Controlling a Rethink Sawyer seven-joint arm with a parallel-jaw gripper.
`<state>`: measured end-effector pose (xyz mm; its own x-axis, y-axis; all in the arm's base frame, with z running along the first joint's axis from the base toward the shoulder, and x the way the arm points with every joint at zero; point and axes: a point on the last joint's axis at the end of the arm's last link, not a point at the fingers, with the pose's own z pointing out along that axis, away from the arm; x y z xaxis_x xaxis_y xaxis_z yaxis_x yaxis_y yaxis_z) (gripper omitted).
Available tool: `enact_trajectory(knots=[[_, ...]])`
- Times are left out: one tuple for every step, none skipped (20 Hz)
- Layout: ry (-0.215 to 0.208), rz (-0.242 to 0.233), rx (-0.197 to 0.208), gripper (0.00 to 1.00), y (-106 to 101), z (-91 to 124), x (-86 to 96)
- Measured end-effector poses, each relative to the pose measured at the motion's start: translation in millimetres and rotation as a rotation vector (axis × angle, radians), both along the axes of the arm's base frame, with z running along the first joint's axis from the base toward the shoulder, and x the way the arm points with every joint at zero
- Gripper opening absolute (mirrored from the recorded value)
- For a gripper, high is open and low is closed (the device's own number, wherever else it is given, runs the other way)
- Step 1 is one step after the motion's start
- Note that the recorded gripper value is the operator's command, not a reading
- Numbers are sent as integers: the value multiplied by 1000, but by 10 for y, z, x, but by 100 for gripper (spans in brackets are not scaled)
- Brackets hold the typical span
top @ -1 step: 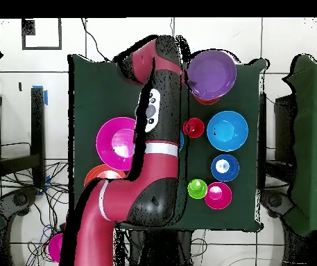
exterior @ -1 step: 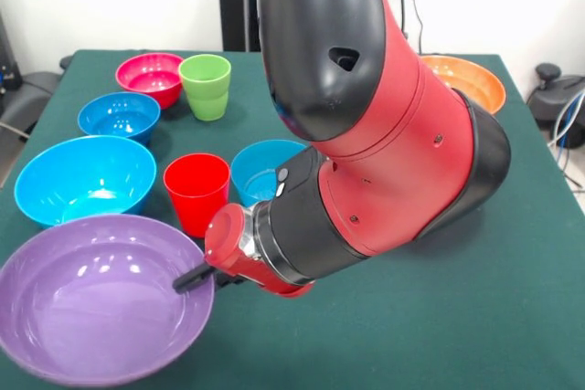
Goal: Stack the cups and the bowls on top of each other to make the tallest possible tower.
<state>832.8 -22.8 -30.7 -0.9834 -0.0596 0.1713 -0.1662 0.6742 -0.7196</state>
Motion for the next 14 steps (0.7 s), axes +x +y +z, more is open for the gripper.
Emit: enact_trajectory(knots=[[0,0,-1,100,-2,1,0],[0,1,-2,100,-3,2,0],[0,1,-5,100,-6,6,1],[0,4,-10,100,-12,19,6],[1,4,-12,100,-15,21,6],[0,4,-13,100,-16,23,6],[1,5,-15,100,-17,26,7],[1,5,-16,100,-17,28,8],[1,6,-18,100,-19,31,9],[1,6,-18,100,-19,32,8],[1,6,-18,100,-17,32,9],[1,6,-17,100,-16,33,9],[1,6,-18,100,-16,35,10],[1,6,-17,100,-13,36,11]])
